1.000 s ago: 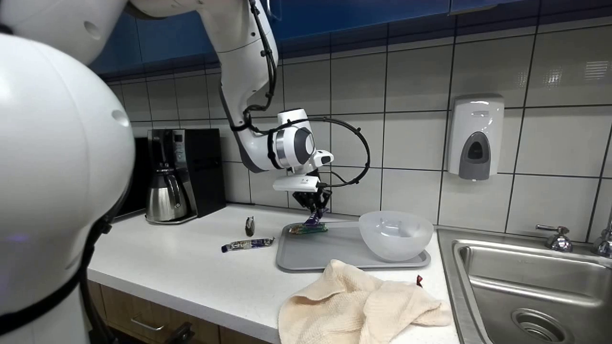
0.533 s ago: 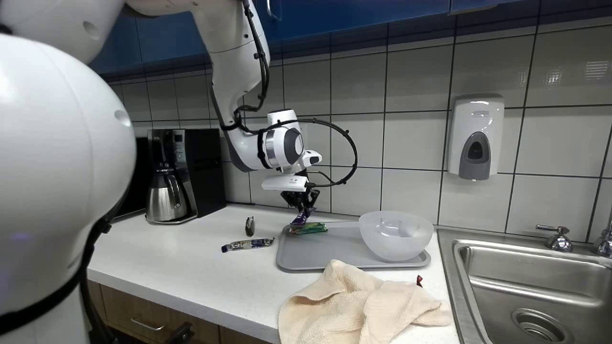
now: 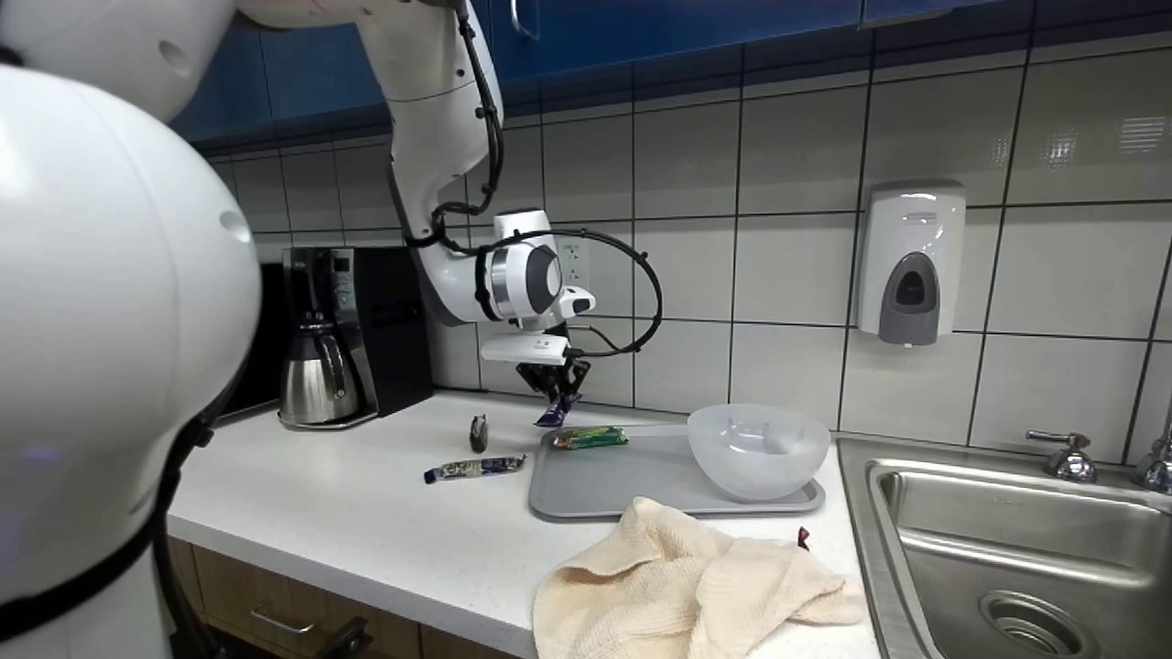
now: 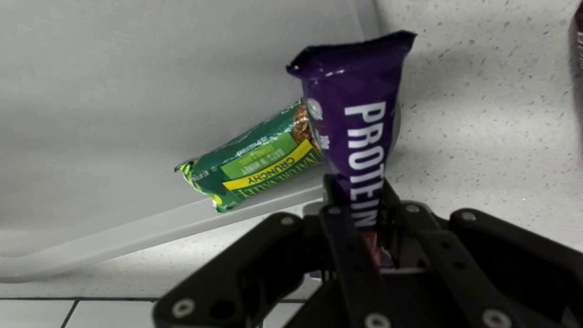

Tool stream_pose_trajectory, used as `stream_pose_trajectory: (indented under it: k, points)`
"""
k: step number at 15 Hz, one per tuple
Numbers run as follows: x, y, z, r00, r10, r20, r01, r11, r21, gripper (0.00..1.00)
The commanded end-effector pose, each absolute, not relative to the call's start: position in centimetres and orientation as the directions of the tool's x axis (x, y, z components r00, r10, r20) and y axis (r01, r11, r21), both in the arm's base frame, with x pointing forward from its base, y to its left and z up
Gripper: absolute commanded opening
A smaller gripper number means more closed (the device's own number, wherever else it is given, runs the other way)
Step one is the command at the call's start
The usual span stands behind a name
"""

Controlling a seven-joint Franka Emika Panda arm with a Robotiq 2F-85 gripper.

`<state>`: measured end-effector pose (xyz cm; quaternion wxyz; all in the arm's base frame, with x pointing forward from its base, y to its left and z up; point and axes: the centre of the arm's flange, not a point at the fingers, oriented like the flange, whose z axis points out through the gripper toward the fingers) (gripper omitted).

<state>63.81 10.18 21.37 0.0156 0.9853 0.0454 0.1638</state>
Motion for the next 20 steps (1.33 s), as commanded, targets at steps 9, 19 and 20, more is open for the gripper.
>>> stream_pose_trajectory:
  k: [9,19,20]
  points:
    - [64.3,15.6,22.7,0.930,0.162,0.329,0.170,-0.985,0.006,0.05]
    - [64.7,17.8,21.1,0.940,0.190,0.284,0.203,-0.979,-0.017,0.05]
    - [64.8,17.9,21.1,0.941,0.192,0.280,0.204,-0.979,-0.017,0.05]
